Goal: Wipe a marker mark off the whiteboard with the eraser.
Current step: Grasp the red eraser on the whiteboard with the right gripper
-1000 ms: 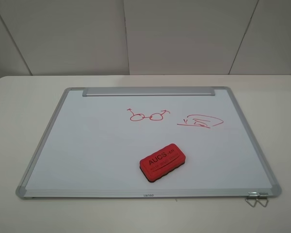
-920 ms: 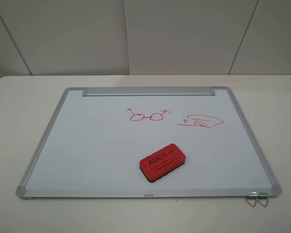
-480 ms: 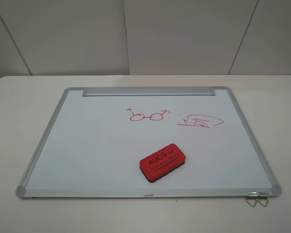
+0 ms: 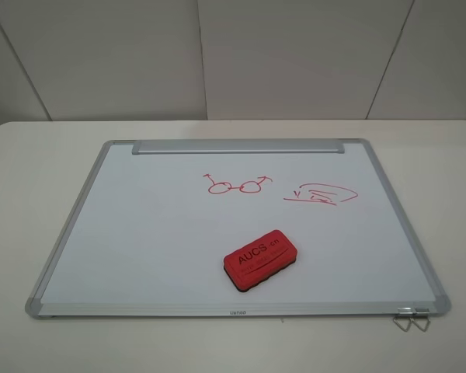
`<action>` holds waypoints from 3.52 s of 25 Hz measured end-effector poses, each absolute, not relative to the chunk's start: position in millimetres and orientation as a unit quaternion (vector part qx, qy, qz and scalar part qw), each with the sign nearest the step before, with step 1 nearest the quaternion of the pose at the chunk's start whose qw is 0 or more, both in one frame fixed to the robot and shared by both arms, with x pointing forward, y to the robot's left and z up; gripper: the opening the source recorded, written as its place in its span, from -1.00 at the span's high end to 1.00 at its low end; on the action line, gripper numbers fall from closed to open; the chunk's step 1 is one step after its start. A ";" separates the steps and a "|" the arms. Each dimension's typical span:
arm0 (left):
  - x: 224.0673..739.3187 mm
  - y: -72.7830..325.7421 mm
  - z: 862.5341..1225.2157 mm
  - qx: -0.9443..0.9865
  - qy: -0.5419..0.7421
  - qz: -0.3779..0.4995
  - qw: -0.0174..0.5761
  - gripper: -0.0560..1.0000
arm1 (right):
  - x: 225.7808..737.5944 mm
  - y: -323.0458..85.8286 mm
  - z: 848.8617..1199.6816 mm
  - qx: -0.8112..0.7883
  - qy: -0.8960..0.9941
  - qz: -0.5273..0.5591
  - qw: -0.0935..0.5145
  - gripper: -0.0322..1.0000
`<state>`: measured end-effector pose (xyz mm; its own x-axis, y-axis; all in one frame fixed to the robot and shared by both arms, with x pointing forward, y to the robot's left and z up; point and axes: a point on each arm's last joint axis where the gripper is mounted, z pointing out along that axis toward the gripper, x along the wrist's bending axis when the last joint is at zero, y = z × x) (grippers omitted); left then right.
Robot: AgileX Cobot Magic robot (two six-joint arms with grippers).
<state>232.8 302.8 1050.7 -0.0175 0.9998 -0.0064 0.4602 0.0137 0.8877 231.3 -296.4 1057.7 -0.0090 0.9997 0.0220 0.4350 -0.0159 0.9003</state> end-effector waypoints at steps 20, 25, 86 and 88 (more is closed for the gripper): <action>232.8 302.8 1050.7 0.598 0.611 0.369 0.366 -0.58 | 231.3 -296.4 1057.7 0.600 0.597 0.384 0.368 -0.59; 232.8 302.8 1050.7 0.598 0.611 0.369 0.366 -0.58 | 231.3 -296.4 1057.7 0.600 0.597 0.384 0.368 -0.59; 232.8 302.8 1050.7 0.598 0.611 0.369 0.366 -0.58 | 504.9 -70.8 903.7 -0.195 0.981 -0.006 0.010 -0.59; 232.8 302.8 1050.7 0.598 0.611 0.369 0.366 -0.58 | 505.5 -70.3 900.0 -0.199 0.980 -0.009 0.008 -0.59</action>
<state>232.8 302.8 1050.7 -0.0175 0.9998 -0.0064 0.4602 0.0137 0.8877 505.5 -70.3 900.0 -0.9208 -0.3899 -0.0131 -0.3896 0.9208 -0.0208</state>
